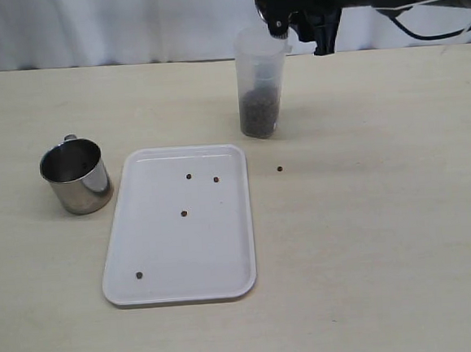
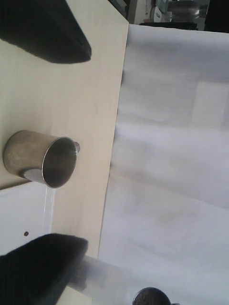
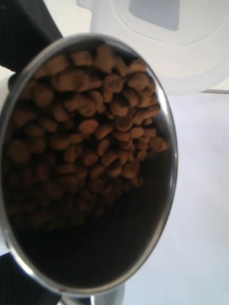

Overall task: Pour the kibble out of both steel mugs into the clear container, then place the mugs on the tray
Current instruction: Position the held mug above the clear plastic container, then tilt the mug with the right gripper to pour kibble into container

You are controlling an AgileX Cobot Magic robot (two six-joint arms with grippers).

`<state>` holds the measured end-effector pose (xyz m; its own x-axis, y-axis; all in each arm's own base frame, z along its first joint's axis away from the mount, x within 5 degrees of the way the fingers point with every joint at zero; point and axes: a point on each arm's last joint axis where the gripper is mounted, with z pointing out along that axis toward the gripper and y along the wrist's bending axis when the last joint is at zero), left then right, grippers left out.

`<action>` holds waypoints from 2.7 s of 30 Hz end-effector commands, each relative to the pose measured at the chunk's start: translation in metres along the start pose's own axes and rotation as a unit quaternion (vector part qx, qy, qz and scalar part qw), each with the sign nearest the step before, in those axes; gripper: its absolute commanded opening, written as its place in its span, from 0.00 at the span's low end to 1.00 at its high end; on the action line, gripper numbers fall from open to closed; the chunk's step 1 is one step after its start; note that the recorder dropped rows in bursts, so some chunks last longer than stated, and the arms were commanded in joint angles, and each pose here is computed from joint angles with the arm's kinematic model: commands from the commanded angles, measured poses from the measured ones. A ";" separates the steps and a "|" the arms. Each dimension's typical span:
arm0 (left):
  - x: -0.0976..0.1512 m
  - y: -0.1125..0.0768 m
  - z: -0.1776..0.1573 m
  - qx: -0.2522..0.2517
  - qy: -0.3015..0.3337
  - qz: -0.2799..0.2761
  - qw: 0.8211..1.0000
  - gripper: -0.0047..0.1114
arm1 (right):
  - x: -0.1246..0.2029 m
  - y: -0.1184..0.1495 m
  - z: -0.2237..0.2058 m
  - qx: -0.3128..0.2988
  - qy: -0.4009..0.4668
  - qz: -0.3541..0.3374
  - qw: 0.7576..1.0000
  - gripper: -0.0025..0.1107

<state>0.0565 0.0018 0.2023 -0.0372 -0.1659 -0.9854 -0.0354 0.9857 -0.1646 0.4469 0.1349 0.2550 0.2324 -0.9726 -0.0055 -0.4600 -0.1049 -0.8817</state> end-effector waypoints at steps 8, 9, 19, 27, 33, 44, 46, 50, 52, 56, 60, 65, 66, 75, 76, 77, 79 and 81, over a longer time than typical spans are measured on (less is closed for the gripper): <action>0.000 0.000 0.000 0.001 -0.004 -0.001 1.000 0.88 | -0.013 -0.007 0.000 0.027 -0.021 -0.028 0.999 0.06; 0.000 0.000 0.000 0.001 -0.004 -0.001 1.000 0.88 | -0.013 -0.006 0.000 0.027 -0.022 -0.032 0.999 0.06; 0.000 0.000 0.000 0.001 -0.004 -0.001 1.000 0.88 | -0.013 -0.005 0.000 0.024 -0.018 -0.056 0.998 0.06; 0.000 0.000 0.000 0.001 -0.004 -0.001 1.000 0.88 | -0.013 -0.006 0.000 0.031 -0.019 -0.078 0.996 0.06; 0.000 0.000 0.000 0.001 -0.004 -0.001 1.000 0.88 | -0.013 -0.007 0.000 0.033 -0.017 -0.097 0.995 0.06; 0.000 0.000 0.000 0.001 -0.004 -0.001 1.000 0.88 | -0.013 -0.007 0.000 0.034 -0.015 -0.132 0.991 0.06; 0.000 0.000 0.000 0.001 -0.004 -0.001 1.000 0.88 | -0.013 -0.007 0.000 0.035 -0.015 -0.140 0.989 0.06; 0.000 0.000 0.000 0.001 -0.004 -0.001 1.000 0.88 | -0.013 -0.007 0.000 0.037 -0.016 -0.144 0.989 0.06; 0.000 0.000 0.000 0.001 -0.004 -0.001 1.000 0.88 | -0.013 -0.007 0.000 0.038 -0.016 -0.147 0.988 0.06; 0.000 0.000 0.000 0.001 -0.004 -0.001 1.000 0.88 | -0.014 -0.009 0.000 0.045 -0.020 -0.155 0.987 0.06; 0.000 0.000 0.000 0.001 -0.004 -0.001 1.000 0.88 | -0.014 -0.009 0.000 0.049 -0.022 -0.155 0.986 0.06; 0.000 0.000 0.000 0.001 -0.004 -0.001 1.000 0.88 | -0.015 -0.009 0.000 0.051 -0.023 -0.162 0.985 0.06; 0.000 0.000 0.000 0.001 -0.004 -0.001 1.000 0.88 | -0.015 -0.009 0.001 0.054 -0.025 -0.163 0.985 0.06; 0.000 0.000 0.000 0.001 -0.004 -0.001 1.000 0.88 | -0.016 -0.002 0.008 0.046 -0.025 -0.202 0.978 0.06; 0.000 0.000 0.000 0.001 -0.004 -0.001 1.000 0.88 | -0.016 -0.001 0.009 0.044 -0.025 -0.208 0.977 0.06; 0.000 0.000 0.000 0.001 -0.004 -0.001 1.000 0.88 | -0.016 0.001 0.011 0.042 -0.026 -0.208 0.977 0.06; 0.000 0.000 0.000 0.001 -0.004 -0.001 1.000 0.88 | -0.016 0.001 0.011 0.042 -0.026 -0.213 0.976 0.06; 0.000 0.000 0.000 0.001 -0.004 -0.001 1.000 0.88 | -0.016 0.002 0.012 0.043 -0.026 -0.222 0.974 0.06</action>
<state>0.0565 0.0018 0.2023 -0.0372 -0.1659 -0.9854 -0.0354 0.9857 -0.1646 0.4518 0.1496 0.2397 0.4227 -0.8440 0.3302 -0.2926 -0.4719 -0.8317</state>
